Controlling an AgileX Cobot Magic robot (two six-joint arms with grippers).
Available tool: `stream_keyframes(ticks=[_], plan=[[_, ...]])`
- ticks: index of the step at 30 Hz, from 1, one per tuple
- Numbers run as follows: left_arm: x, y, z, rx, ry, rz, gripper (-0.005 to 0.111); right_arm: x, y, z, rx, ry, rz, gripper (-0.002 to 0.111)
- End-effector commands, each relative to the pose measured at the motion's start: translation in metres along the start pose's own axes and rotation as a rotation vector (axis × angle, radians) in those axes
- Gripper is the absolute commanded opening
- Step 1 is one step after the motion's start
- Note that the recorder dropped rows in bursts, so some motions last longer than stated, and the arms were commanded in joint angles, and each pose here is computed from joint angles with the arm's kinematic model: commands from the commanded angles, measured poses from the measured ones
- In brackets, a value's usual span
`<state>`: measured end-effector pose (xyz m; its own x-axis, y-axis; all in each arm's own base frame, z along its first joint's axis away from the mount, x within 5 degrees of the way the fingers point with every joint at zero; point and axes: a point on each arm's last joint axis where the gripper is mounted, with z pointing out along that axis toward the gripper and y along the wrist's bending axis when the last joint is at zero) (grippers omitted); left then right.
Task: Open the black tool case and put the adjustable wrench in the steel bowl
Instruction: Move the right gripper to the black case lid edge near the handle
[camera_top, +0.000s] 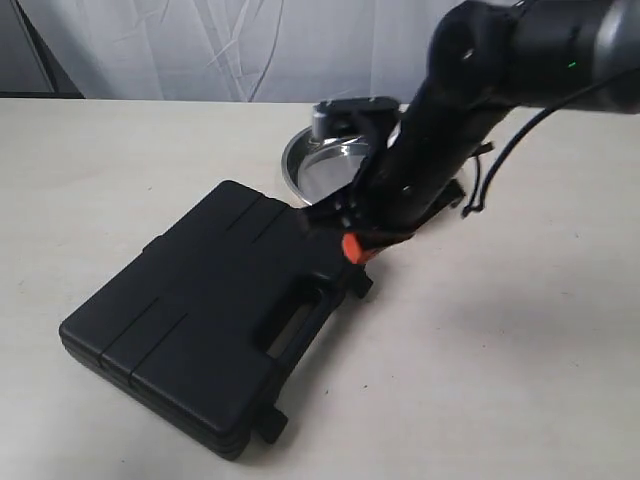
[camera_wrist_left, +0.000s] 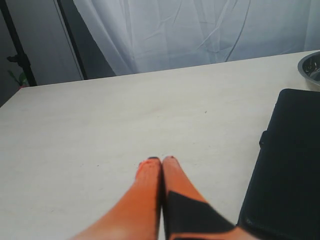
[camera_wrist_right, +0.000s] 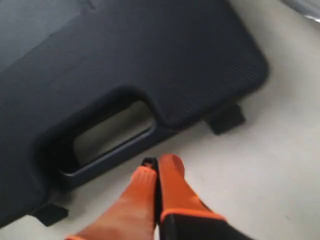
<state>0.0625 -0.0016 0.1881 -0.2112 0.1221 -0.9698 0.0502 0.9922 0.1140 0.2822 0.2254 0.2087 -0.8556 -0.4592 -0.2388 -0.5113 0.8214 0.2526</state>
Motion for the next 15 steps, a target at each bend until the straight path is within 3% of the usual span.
stream_keyframes(ticks=[1, 4, 6, 8, 10, 15], plan=[[-0.002, 0.000, 0.000, 0.004, -0.017, -0.002, 0.000, -0.001, 0.038, 0.022, -0.007, -0.042, -0.134, -0.001], [-0.002, 0.000, 0.000, 0.004, -0.017, -0.002, 0.000, 0.008, 0.053, 0.030, 0.095, 0.015, -0.709, -0.001], [-0.002, 0.000, 0.000, 0.004, -0.017, -0.002, 0.000, 0.010, 0.056, 0.031, 0.100, 0.035, -0.851, -0.001], [-0.002, 0.000, 0.000, 0.004, -0.017, -0.002, 0.000, 0.019, 0.056, 0.030, 0.047, 0.143, -1.134, -0.001], [-0.002, 0.000, 0.000, 0.004, -0.017, -0.002, 0.000, 0.025, 0.058, 0.030, -0.013, 0.195, -1.259, -0.001], [-0.002, 0.000, 0.000, 0.004, -0.017, -0.002, 0.000, 0.022, 0.067, 0.031, -0.086, 0.099, -1.309, -0.001]])
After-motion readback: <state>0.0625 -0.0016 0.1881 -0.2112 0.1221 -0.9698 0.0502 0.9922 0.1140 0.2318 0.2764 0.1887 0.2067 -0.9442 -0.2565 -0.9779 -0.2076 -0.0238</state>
